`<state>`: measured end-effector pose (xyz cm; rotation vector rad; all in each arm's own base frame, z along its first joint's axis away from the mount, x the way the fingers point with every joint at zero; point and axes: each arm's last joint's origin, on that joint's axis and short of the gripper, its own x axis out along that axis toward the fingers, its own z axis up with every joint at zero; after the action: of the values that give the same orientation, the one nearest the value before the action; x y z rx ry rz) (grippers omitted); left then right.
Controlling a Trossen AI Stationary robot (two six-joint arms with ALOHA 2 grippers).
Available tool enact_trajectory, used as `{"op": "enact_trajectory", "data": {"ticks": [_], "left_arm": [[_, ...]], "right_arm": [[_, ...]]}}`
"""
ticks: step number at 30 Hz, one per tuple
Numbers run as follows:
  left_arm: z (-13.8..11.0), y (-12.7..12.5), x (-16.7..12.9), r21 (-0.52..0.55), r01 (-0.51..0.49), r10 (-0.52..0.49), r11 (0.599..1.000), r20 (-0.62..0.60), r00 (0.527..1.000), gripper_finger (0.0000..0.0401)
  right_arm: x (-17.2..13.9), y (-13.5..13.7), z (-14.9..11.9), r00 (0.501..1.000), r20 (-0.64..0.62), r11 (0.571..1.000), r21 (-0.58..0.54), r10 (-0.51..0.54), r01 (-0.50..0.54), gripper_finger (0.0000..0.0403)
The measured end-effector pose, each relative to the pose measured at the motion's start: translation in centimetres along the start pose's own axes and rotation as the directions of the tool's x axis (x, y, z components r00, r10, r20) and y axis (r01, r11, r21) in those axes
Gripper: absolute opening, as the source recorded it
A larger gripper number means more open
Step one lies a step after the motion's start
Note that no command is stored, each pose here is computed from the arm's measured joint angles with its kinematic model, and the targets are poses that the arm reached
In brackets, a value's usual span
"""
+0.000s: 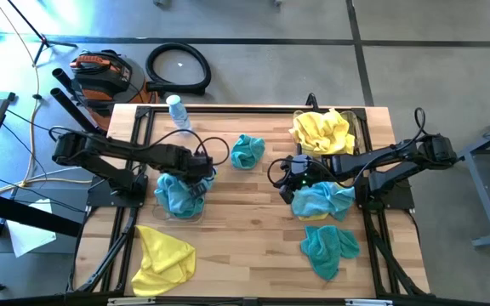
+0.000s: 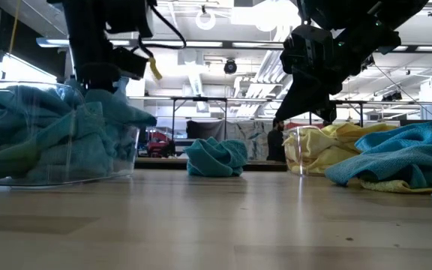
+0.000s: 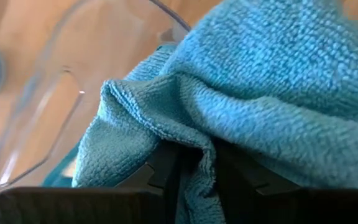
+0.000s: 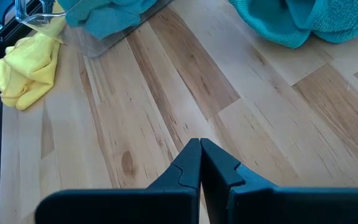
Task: Sort microfiber towel by color & place in baskets
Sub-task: Put the blue microfiber cloth into the left transparent bin
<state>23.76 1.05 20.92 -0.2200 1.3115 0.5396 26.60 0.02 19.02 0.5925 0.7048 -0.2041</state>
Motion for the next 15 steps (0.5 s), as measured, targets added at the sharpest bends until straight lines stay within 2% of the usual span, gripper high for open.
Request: {"op": "enact_trajectory", "data": {"ticks": [15], "left_arm": [[1.5,0.7,-4.5,0.014,-0.087,0.087,0.996,-0.004,0.996,0.0081]], "right_arm": [[0.0,0.0,0.0,1.000,0.007,1.000,0.012,-0.010,0.010,0.0000]]}}
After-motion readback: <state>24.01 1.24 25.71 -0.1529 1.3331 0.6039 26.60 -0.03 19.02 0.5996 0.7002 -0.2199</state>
